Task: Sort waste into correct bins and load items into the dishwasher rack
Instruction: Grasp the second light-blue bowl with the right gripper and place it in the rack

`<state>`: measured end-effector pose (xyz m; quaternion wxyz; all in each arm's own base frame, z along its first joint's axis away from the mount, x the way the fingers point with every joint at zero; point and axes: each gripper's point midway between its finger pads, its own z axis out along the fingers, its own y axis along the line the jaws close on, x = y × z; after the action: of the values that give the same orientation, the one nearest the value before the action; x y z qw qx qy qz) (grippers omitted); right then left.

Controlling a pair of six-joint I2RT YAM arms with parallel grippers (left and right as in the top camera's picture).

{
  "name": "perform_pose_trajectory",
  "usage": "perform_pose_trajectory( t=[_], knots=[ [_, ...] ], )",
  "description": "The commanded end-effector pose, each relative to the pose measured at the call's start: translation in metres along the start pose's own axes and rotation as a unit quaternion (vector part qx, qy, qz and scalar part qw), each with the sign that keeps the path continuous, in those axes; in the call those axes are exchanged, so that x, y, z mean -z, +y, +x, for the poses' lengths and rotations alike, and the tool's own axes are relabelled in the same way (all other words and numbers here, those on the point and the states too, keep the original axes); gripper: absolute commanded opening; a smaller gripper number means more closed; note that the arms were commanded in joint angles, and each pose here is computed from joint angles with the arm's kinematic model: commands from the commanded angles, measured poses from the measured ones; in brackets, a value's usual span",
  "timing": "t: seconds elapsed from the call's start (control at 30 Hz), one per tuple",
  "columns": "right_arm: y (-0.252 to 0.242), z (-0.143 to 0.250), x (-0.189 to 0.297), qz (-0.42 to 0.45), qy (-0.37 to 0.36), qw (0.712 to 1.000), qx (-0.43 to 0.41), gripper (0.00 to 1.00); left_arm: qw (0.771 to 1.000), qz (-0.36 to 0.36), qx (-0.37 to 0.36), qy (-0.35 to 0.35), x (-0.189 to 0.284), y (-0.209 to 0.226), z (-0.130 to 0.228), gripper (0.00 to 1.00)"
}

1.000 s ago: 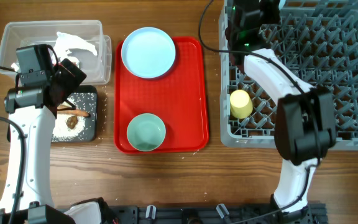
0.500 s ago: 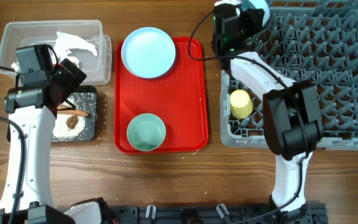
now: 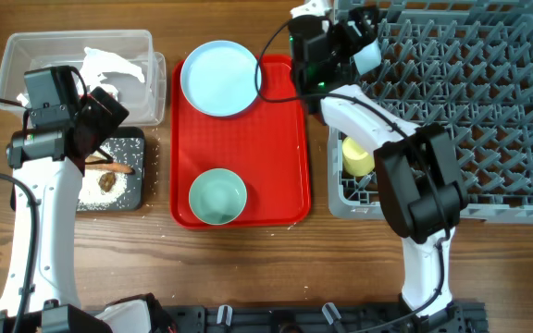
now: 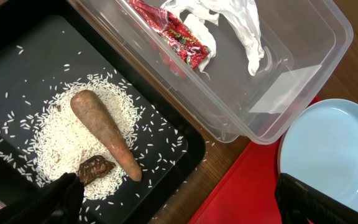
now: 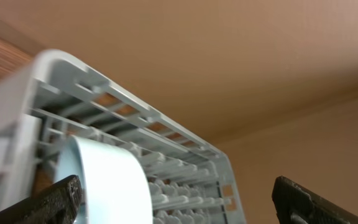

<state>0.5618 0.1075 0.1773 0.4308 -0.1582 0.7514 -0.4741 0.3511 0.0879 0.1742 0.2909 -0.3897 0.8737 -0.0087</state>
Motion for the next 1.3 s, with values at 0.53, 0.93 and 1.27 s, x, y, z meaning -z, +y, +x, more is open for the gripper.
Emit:
perform_pose_trajectory(
  t=[0.53, 0.93, 1.27],
  knots=[
    [0.129, 0.052, 0.336, -0.726, 0.204, 0.644, -0.133, 0.77, 1.000, 0.000, 0.010, -0.016, 0.006, 0.000, -0.009, 1.00],
    [0.190, 0.099, 0.314, -0.672, 0.321, 0.648, -0.159, 0.04, 1.000, 0.000, 0.010, -0.016, 0.006, 0.000, -0.009, 1.00],
    [-0.072, 0.053, 0.163, -0.331, 0.119, 0.848, -0.396, 0.04, 1.000, 0.000, 0.010, -0.016, 0.006, 0.000, -0.009, 1.00]
  ],
)
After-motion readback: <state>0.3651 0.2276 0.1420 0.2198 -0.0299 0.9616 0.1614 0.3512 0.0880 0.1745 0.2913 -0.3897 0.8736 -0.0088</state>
